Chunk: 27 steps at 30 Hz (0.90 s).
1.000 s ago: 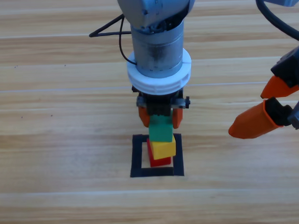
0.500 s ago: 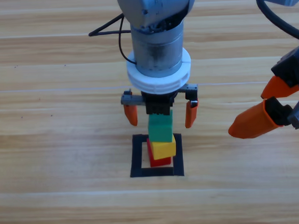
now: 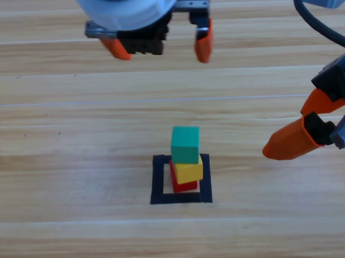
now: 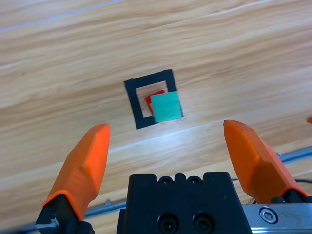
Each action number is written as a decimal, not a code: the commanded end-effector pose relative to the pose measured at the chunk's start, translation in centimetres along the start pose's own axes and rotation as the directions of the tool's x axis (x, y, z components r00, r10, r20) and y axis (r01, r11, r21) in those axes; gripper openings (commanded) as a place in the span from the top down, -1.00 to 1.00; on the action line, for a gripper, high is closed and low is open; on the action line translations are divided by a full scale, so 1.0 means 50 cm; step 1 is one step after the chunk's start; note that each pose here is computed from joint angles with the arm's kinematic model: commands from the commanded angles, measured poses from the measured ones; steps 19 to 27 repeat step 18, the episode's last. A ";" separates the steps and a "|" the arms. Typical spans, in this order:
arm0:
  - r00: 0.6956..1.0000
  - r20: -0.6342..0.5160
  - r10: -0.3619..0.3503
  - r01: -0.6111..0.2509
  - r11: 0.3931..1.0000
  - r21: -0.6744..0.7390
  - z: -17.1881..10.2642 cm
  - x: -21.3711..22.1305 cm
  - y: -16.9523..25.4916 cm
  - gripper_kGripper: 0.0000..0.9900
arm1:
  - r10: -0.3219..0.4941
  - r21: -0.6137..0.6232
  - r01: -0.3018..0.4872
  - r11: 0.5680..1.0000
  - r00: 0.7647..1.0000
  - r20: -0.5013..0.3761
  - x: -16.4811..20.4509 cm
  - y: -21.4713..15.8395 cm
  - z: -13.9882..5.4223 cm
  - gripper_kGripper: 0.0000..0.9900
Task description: Stack the blocks in the rectangular block: red at the bottom, yellow in the middle, green on top
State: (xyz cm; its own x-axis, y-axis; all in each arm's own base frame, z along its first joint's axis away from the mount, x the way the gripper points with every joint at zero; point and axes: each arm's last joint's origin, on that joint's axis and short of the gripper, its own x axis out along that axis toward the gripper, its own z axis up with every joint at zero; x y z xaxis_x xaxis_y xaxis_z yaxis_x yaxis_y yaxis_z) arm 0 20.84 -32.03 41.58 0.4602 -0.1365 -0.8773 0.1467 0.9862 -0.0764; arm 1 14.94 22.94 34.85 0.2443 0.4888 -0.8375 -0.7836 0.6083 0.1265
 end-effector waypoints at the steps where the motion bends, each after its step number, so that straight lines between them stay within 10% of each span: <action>1: 0.989 0.089 -0.115 0.099 0.980 0.172 -0.125 -0.003 0.033 -1.00 | -0.027 0.034 0.029 0.999 0.998 -0.065 0.050 -0.020 0.001 -0.99; 27: 0.972 0.173 -0.159 0.109 0.958 0.266 -0.185 -0.022 0.136 -1.00 | -0.053 0.032 0.055 0.998 0.997 -0.064 0.052 -0.023 0.003 -0.99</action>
